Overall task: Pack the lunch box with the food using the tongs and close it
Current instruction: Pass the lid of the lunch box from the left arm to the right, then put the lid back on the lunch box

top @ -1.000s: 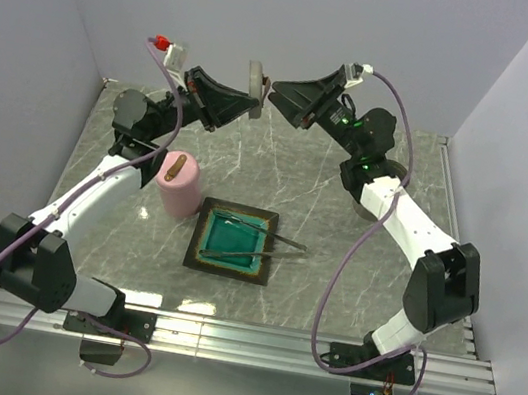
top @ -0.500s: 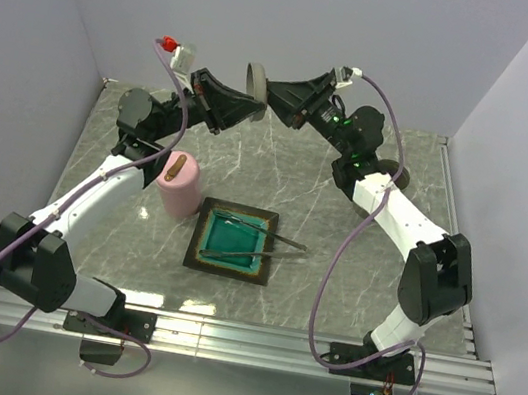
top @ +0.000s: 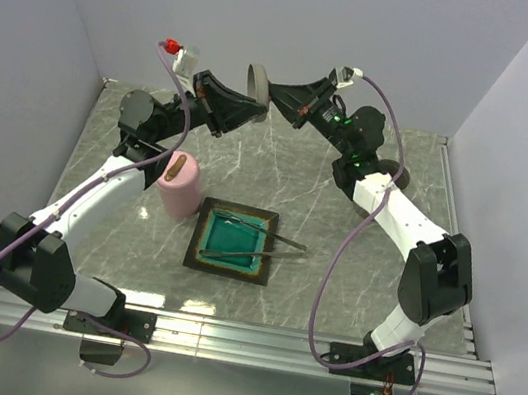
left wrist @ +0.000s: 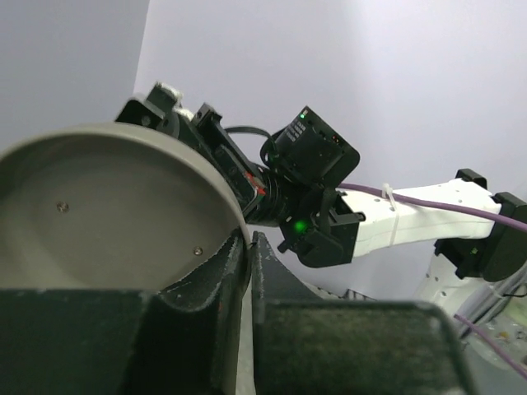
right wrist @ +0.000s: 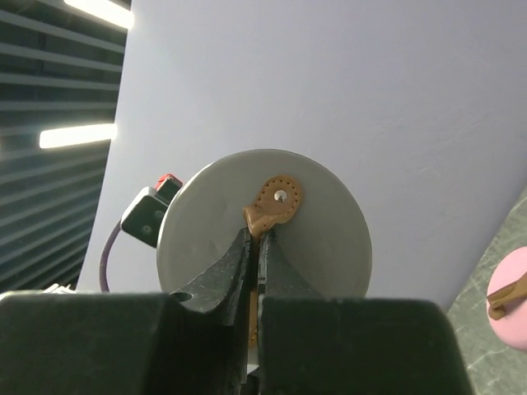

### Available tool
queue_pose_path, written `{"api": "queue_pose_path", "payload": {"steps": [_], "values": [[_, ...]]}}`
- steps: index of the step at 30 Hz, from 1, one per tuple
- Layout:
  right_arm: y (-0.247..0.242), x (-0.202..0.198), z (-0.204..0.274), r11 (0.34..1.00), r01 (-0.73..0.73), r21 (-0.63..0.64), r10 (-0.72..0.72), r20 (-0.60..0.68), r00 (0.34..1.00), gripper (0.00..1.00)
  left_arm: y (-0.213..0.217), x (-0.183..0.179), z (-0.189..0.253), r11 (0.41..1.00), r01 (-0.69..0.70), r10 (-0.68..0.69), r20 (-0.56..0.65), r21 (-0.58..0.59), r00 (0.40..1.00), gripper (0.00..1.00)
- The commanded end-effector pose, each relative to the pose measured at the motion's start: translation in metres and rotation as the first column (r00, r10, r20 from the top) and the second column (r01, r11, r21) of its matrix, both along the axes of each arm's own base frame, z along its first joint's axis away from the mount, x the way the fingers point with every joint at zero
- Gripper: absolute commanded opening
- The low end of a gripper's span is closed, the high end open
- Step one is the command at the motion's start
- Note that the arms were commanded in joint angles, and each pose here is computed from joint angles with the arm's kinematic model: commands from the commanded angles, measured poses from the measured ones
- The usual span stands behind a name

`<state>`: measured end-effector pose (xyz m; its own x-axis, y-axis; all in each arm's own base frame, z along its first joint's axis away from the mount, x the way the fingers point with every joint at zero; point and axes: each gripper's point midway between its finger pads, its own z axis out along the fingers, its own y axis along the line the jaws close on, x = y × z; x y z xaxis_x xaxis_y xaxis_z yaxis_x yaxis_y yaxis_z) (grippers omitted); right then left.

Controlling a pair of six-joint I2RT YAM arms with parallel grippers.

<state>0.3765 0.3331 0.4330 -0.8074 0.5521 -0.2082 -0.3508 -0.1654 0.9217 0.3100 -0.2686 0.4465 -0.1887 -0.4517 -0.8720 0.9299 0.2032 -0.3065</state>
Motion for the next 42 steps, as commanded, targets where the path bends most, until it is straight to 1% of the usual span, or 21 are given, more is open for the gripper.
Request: {"api": "queue_pose_path", "payload": {"steps": [1,2,3,5,6,8,9,10,12,13,15,16,17,18,19,20,21,23,28,35,42], "values": [[-0.009,-0.014,0.023,1.0,0.002,0.006,-0.002,0.098,0.995,0.0,-0.004,-0.012,0.0,0.999,0.03,-0.03,-0.014,0.028,0.999,0.14],[-0.013,-0.012,0.023,1.0,0.016,0.002,-0.017,0.108,0.994,0.0,-0.001,-0.01,0.0,0.999,0.018,-0.017,-0.025,0.029,1.0,0.21],[-0.017,-0.01,0.021,1.0,0.027,-0.009,-0.025,0.106,0.994,0.0,0.001,-0.009,0.0,0.999,0.011,-0.009,-0.044,0.034,0.999,0.35],[-0.032,-0.003,0.024,0.997,0.07,-0.031,-0.065,0.138,0.988,0.0,0.008,-0.003,0.001,0.999,-0.011,0.013,-0.063,0.037,0.998,0.48],[-0.039,0.002,0.021,0.995,0.087,-0.052,-0.079,0.133,0.988,0.0,0.01,-0.002,0.003,0.999,-0.019,0.022,-0.064,0.039,0.998,0.59],[-0.057,0.011,0.022,0.984,0.143,-0.102,-0.123,0.181,0.976,0.0,0.016,0.001,0.005,0.997,-0.045,0.049,-0.069,0.056,0.996,0.67],[-0.063,0.016,0.015,0.977,0.16,-0.142,-0.136,0.163,0.977,0.0,0.018,0.002,0.006,0.996,-0.054,0.059,-0.07,0.066,0.996,0.7],[-0.071,0.017,0.018,0.965,0.196,-0.175,-0.156,0.219,0.963,0.0,0.019,0.005,-0.002,0.994,-0.061,0.072,-0.115,0.095,0.991,0.76],[-0.091,0.029,-0.002,0.933,0.231,-0.278,-0.183,0.188,0.965,0.0,0.024,0.008,0.003,0.986,-0.101,0.112,-0.077,0.129,0.991,0.95],[-0.099,0.03,-0.001,0.903,0.276,-0.328,-0.195,0.26,0.946,0.0,0.026,0.011,0.001,0.979,-0.127,0.137,-0.051,0.162,0.989,0.99],[-0.12,0.037,-0.024,0.853,0.287,-0.436,-0.208,0.222,0.953,0.0,0.032,0.017,-0.006,0.962,-0.161,0.186,-0.095,0.219,0.978,0.99],[-0.13,0.039,-0.023,0.806,0.335,-0.489,-0.203,0.303,0.931,0.0,0.034,0.022,-0.009,0.954,-0.177,0.208,-0.105,0.243,0.973,0.99],[-0.138,0.041,-0.029,0.771,0.349,-0.532,-0.206,0.31,0.928,0.0,0.039,0.027,-0.015,0.931,-0.21,0.257,-0.128,0.298,0.958,0.99],[-0.156,0.044,-0.047,0.717,0.352,-0.601,-0.237,0.264,0.935,0.0,0.043,0.031,-0.018,0.918,-0.23,0.286,-0.138,0.325,0.948,0.99],[-0.167,0.044,-0.045,0.655,0.399,-0.641,-0.225,0.339,0.914,0.0,0.047,0.038,-0.024,0.894,-0.257,0.318,-0.114,0.367,0.941,0.99],[-0.178,0.042,-0.059,0.613,0.384,-0.69,-0.233,0.306,0.923,0.0,0.051,0.039,-0.02,0.878,-0.28,0.343,-0.104,0.388,0.934,0.99],[-0.191,0.044,-0.058,0.558,0.424,-0.713,-0.24,0.351,0.905,0.0,0.061,0.046,-0.03,0.845,-0.324,0.408,-0.119,0.426,0.905,0.99],[-0.22,0.044,-0.065,0.51,0.438,-0.741,-0.277,0.34,0.899,0.0,0.075,0.051,-0.032,0.804,-0.39,0.479,-0.099,0.448,0.872,0.99],[-0.291,0.05,-0.078,0.385,0.468,-0.795,-0.343,0.347,0.873,0.0,0.093,0.042,-0.049,0.76,-0.377,0.494,-0.092,0.53,0.865,0.99],[-0.328,0.056,-0.108,0.313,0.427,-0.848,-0.351,0.315,0.882,0.0,0.122,0.047,-0.072,0.762,-0.339,0.525,-0.221,0.552,0.822,0.99],[-0.327,0.057,-0.148,0.35,0.395,-0.849,-0.34,0.277,0.899,0.0,0.142,0.045,-0.084,0.736,-0.355,0.562,-0.226,0.577,0.796,1.0]]}}
